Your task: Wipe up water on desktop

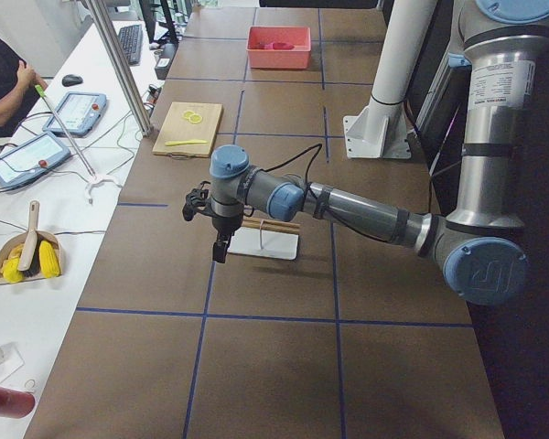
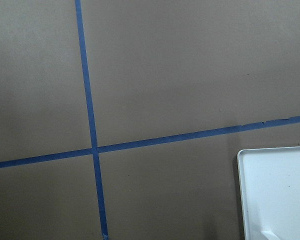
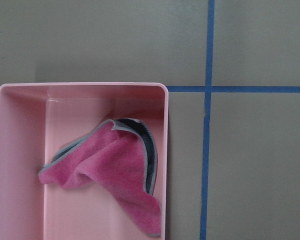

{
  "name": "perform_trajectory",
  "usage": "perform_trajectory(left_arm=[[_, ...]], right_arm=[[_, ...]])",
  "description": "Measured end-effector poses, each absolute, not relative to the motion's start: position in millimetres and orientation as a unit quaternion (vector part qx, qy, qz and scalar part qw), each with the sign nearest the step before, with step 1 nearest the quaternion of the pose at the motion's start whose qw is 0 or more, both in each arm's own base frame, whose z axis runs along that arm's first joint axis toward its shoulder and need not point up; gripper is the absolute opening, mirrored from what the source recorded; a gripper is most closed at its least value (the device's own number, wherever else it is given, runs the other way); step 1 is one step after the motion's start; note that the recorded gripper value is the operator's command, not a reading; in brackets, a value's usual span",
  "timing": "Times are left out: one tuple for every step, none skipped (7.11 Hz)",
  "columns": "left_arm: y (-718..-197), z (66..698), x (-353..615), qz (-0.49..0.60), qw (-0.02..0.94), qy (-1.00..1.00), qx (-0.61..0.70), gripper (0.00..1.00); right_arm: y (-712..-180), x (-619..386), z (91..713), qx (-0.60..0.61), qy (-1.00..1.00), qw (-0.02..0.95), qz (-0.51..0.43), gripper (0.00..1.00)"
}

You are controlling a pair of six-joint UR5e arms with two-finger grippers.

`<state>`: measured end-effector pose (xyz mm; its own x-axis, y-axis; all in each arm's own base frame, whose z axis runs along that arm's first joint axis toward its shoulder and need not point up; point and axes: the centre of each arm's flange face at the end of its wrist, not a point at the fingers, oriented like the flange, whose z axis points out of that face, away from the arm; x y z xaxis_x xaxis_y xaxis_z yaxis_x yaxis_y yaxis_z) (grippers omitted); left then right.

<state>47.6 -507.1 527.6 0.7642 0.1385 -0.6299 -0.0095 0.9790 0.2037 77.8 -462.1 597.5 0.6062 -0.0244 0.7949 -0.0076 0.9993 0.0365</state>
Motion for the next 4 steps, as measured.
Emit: perform_trajectory(left_arm=[[-504, 534, 48, 0.037, 0.934, 0.344, 0.085, 1.0], [-500, 546, 43, 0.03, 0.93, 0.36, 0.066, 1.0], [-496, 560, 30, 0.023, 0.921, 0.385, 0.051, 1.0], [-494, 579, 7, 0.023, 0.915, 0.4, 0.043, 1.0]], right_arm=[[-461, 80, 608, 0.021, -0.444, 0.896, -0.004, 1.0], [-461, 80, 612, 0.023, -0.444, 0.896, -0.004, 1.0], [-461, 81, 614, 0.024, -0.442, 0.897, -0.004, 1.0], [-459, 81, 615, 0.023, -0.44, 0.898, -0.003, 1.0]])
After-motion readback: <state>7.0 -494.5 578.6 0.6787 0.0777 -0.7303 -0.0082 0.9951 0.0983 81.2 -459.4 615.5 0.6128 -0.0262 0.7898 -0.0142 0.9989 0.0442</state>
